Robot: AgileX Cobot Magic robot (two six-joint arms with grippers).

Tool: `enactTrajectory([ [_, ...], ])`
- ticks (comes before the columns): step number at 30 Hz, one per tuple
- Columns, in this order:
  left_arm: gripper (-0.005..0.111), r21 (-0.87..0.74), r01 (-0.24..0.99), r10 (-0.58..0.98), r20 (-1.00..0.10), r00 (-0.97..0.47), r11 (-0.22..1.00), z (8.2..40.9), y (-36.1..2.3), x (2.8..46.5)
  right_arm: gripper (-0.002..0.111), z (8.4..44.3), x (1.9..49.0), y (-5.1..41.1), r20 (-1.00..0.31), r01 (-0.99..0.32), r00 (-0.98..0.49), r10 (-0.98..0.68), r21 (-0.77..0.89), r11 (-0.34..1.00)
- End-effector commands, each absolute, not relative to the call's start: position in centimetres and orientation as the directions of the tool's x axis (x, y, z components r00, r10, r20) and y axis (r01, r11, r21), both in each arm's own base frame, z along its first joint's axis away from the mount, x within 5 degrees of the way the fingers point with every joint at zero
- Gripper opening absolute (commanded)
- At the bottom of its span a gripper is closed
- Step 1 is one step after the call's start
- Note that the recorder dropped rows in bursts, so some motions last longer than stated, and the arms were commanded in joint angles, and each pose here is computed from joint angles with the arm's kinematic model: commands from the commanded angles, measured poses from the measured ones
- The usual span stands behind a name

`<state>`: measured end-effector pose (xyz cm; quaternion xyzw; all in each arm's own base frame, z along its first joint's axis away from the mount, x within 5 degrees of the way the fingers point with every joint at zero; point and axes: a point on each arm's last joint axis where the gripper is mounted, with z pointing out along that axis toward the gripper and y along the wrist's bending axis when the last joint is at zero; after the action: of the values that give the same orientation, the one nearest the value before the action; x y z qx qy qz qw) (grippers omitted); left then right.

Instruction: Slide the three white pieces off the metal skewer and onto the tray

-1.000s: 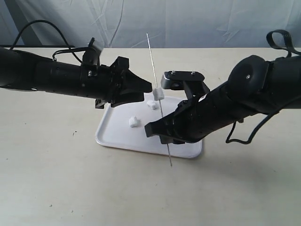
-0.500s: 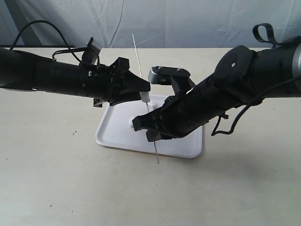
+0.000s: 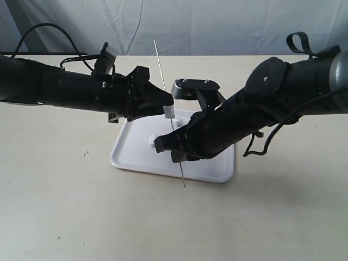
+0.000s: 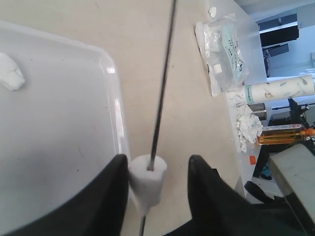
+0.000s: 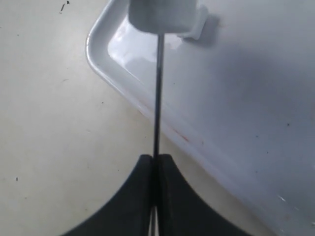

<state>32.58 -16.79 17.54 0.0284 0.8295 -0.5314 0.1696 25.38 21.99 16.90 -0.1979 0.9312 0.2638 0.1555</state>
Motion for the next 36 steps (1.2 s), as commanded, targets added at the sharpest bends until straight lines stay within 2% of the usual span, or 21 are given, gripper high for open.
enactTrajectory([
  [1,0.035,-0.873,0.233,-0.130,-0.315,-0.940,0.428,17.55,-16.95,32.54,-0.001,17.08,25.83,21.94,-0.428,-0.457,-0.861,-0.276,0.411,0.788],
  [22,0.035,-0.865,0.244,-0.113,-0.322,-0.940,0.437,17.44,-16.93,32.45,-0.001,17.31,25.51,22.38,-0.423,-0.471,-0.862,-0.280,0.463,0.751],
  [30,0.027,-0.864,0.247,-0.107,-0.323,-0.940,0.438,17.43,-16.94,32.41,-0.001,17.31,25.49,22.38,-0.422,-0.472,-0.862,-0.282,0.464,0.750],
  [36,0.026,-0.863,0.251,-0.100,-0.325,-0.941,0.439,17.40,-16.94,32.36,-0.001,17.32,25.66,22.35,-0.433,-0.470,-0.859,-0.272,0.455,0.757],
])
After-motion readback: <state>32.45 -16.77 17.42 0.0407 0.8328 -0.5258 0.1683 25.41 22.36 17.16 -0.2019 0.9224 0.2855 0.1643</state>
